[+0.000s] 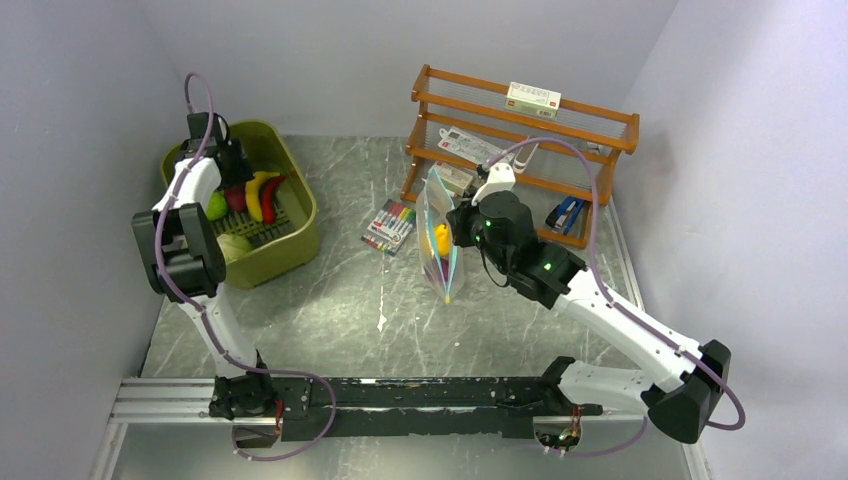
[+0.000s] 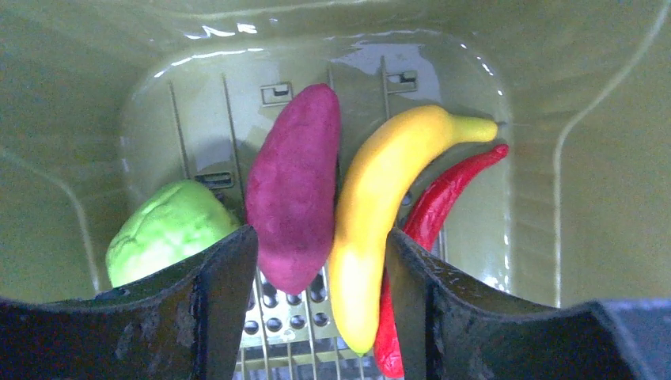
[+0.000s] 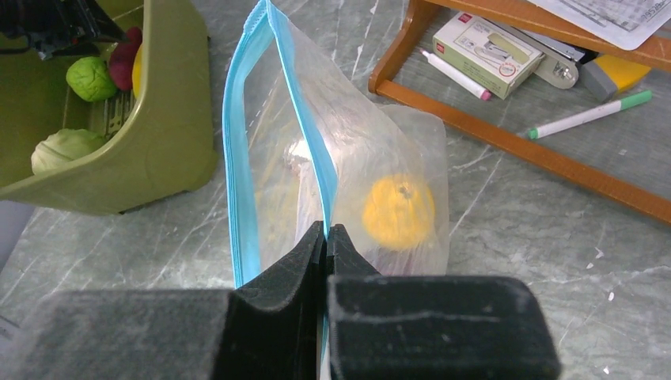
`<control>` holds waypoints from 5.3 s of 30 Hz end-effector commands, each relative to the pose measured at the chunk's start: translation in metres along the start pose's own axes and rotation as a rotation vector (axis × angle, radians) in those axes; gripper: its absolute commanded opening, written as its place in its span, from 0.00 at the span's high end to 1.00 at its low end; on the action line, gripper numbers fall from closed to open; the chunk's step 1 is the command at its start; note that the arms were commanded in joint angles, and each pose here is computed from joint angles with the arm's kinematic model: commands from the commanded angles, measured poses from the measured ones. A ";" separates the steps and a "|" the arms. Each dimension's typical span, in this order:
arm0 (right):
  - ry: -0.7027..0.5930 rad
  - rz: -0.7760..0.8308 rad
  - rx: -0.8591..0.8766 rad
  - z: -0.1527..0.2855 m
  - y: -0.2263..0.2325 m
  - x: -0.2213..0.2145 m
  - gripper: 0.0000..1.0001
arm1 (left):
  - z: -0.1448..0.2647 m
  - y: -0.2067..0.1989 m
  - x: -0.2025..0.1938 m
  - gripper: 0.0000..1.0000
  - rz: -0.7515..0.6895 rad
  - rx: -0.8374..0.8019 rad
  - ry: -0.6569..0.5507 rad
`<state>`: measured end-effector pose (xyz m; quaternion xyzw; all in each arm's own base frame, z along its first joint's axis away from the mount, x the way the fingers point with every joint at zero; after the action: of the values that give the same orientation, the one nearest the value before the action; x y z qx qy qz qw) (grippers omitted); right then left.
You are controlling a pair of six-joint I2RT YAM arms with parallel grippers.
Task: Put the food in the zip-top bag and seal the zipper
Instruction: Pick up the fake vegetable from the bin, then place the fake vegetable in the zipper food storage bag.
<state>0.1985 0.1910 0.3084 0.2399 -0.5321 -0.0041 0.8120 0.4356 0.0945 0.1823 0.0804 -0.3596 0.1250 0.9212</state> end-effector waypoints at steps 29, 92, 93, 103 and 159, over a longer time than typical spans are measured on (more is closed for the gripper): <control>-0.037 -0.057 -0.018 0.014 -0.006 0.001 1.00 | -0.033 0.005 -0.013 0.46 0.045 0.011 0.076; 0.126 -0.201 0.043 0.032 0.013 0.010 1.00 | 0.218 -0.064 -0.014 0.62 -0.032 -0.932 -0.301; 0.109 -0.207 0.016 0.039 0.010 0.015 1.00 | 0.224 -0.070 -0.014 0.62 -0.056 -0.955 -0.306; 0.039 -0.223 -0.212 0.097 -0.020 0.039 1.00 | 0.261 -0.122 -0.047 0.60 -0.237 -1.178 -0.247; 0.171 -0.307 0.199 -0.026 0.023 -0.045 1.00 | 0.282 -0.199 -0.132 0.64 -0.262 -1.581 0.166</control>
<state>0.1954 0.2313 0.2615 0.3778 -0.4077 -0.0564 0.8294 0.2190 -0.1827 0.2580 -0.5495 -0.2186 -0.2625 0.7625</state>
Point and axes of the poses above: each gripper's point midway between its finger pads, its own z axis back along the fingers, its own y axis along the line the jaws close on, x = y × z, the point moved 10 cm from there along z, back along the fingers, and after that the axes turned 8 degrees about -z, right-handed, at the moved point
